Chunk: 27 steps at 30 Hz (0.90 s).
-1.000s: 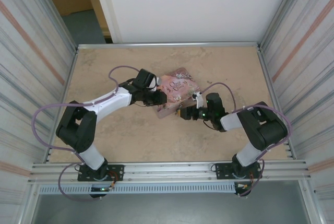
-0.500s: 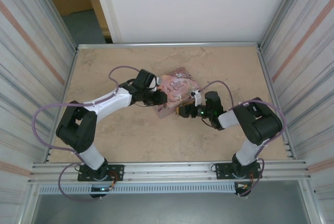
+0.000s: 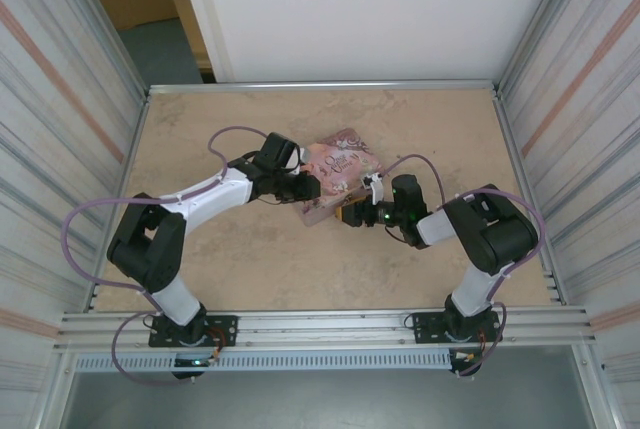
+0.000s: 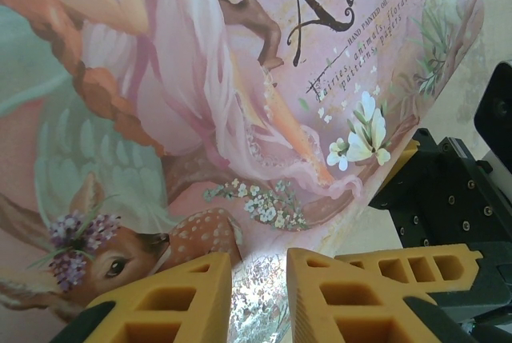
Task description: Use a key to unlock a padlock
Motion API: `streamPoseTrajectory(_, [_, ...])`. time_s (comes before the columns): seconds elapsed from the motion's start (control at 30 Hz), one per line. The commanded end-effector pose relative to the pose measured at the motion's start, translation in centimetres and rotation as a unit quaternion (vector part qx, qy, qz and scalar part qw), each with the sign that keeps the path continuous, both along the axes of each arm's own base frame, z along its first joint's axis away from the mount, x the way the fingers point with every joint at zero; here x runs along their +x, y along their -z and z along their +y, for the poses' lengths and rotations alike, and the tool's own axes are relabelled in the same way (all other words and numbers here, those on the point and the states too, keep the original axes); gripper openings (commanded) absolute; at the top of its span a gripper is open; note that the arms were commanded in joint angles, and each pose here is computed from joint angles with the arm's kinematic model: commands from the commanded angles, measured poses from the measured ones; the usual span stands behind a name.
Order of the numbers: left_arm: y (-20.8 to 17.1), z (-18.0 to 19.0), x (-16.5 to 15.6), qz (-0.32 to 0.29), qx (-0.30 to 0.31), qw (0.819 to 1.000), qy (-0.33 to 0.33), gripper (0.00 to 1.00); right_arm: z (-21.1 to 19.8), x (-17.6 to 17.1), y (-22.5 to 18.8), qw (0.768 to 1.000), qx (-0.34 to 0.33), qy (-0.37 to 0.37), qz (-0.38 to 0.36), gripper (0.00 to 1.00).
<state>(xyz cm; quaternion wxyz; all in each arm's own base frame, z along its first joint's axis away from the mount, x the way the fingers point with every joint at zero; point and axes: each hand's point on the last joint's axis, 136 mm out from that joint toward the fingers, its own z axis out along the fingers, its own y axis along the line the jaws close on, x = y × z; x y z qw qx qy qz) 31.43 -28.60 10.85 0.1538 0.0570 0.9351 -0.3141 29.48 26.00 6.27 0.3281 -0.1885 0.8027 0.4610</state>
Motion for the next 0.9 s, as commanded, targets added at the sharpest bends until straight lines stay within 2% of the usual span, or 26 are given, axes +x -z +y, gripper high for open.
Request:
streamPoseTrajectory(0.0, [3.16, 1.09, -1.56, 0.04, 0.039, 0.998, -0.004, 0.25, 0.9, 0.15, -1.69, 0.999, 0.016, -0.028, -0.041, 0.54])
streamPoseTrajectory(0.33, [3.27, 1.35, -1.78, 0.041, 0.043, 0.998, -0.005, 0.25, 0.86, -0.51, -1.74, 0.998, 0.017, -0.039, -0.046, 0.43])
streamPoseTrajectory(0.87, [3.29, 1.51, -1.88, 0.04, 0.044, 0.998, -0.007, 0.25, 0.34, -0.27, -1.12, 0.999, 0.004, -0.024, -0.037, 0.18])
